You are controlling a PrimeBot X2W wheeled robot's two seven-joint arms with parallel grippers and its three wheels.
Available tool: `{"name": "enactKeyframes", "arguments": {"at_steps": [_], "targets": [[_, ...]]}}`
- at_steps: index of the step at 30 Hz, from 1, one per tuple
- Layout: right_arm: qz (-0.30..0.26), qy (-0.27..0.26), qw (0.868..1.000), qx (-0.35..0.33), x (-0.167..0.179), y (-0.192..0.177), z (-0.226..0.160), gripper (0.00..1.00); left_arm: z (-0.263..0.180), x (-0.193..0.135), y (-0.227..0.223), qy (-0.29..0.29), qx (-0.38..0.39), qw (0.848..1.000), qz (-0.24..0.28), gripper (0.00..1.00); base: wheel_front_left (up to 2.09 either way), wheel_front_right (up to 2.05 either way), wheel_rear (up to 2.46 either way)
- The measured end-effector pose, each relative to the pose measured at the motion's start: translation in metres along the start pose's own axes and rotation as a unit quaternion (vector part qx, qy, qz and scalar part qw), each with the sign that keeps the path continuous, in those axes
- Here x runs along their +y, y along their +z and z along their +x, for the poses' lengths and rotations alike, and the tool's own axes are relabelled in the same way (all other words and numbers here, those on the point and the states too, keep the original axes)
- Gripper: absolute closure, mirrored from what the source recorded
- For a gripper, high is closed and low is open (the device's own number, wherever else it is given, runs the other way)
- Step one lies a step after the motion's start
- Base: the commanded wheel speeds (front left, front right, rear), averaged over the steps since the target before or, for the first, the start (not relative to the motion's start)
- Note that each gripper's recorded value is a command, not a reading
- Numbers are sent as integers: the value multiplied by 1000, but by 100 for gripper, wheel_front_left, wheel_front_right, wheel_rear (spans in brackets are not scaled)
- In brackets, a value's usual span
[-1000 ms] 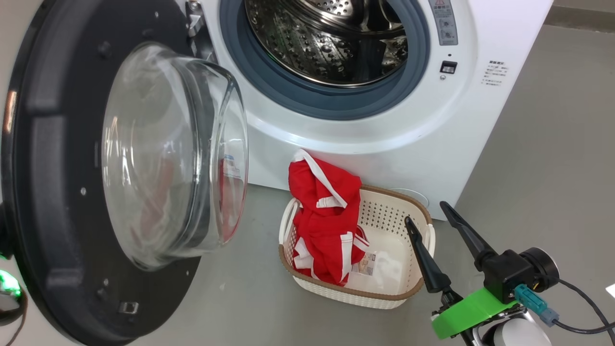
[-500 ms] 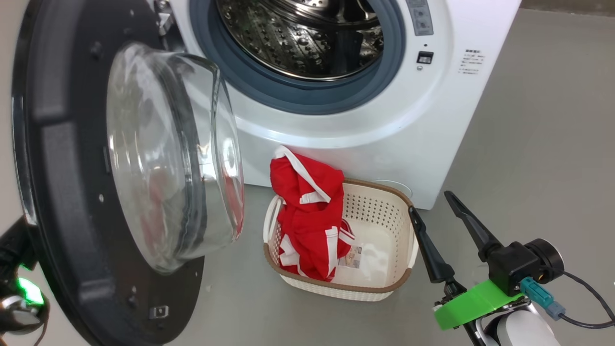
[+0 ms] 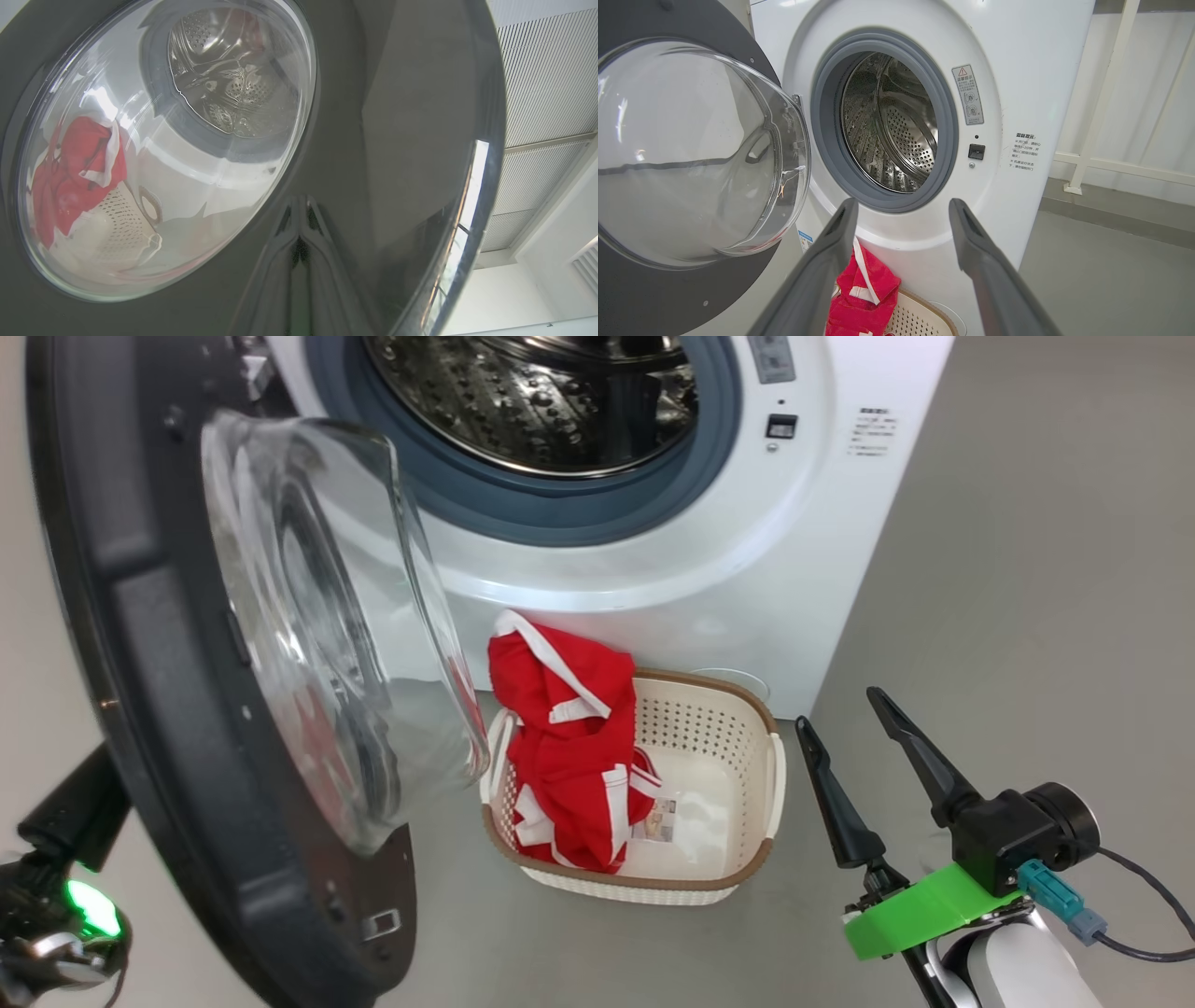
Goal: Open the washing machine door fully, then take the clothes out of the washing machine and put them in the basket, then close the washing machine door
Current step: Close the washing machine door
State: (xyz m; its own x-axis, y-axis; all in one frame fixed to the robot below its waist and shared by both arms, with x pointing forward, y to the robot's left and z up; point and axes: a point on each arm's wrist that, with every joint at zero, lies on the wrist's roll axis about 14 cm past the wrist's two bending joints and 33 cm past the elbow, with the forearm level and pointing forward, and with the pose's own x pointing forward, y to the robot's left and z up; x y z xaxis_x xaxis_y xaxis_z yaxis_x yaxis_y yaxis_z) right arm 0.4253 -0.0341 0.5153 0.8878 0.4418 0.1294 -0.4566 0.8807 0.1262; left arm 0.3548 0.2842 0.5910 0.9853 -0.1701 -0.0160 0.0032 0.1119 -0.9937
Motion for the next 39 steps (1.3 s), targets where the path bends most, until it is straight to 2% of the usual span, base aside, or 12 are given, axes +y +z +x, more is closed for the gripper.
{"name": "enactKeyframes", "arguments": {"at_steps": [11, 22, 25, 29, 30, 31, 34, 35, 39], "targets": [[1, -26, 1000, 1, -16, 0, -9, 0, 21, 0, -27, -11, 41, 999, -16, 100, 0, 0, 0], [-3, -35, 999, -4, -22, 5, -14, 0, 24, 4, -38, -8, 49, 999, -18, 100, 0, 0, 0], [-3, -35, 999, -5, -22, 6, -14, 0, 22, 6, -36, -8, 39, 999, -1, 100, 0, 0, 0], [-4, -34, 999, -6, -21, 7, -14, 0, 20, 6, -23, -9, 2, 998, 55, 100, 0, 0, 0], [-5, -34, 999, -7, -21, 8, -14, 0, 19, 5, -19, -11, -8, 997, 71, 87, 0, 0, 0], [-5, -34, 999, -7, -21, 8, -14, 0, 18, 6, -14, -9, -21, 996, 88, 87, 0, 0, 0], [-5, -34, 999, -8, -21, 9, -15, 0, 14, 8, 4, 1, -61, 984, 168, 10, 0, 0, 0], [-5, -34, 999, -8, -21, 9, -15, 0, 13, 10, 10, 8, -73, 977, 198, 0, 0, 0, 0], [-5, -34, 999, -7, -21, 8, -15, 0, 10, 15, 27, 34, -113, 948, 296, 0, 0, 0, 0]]}}
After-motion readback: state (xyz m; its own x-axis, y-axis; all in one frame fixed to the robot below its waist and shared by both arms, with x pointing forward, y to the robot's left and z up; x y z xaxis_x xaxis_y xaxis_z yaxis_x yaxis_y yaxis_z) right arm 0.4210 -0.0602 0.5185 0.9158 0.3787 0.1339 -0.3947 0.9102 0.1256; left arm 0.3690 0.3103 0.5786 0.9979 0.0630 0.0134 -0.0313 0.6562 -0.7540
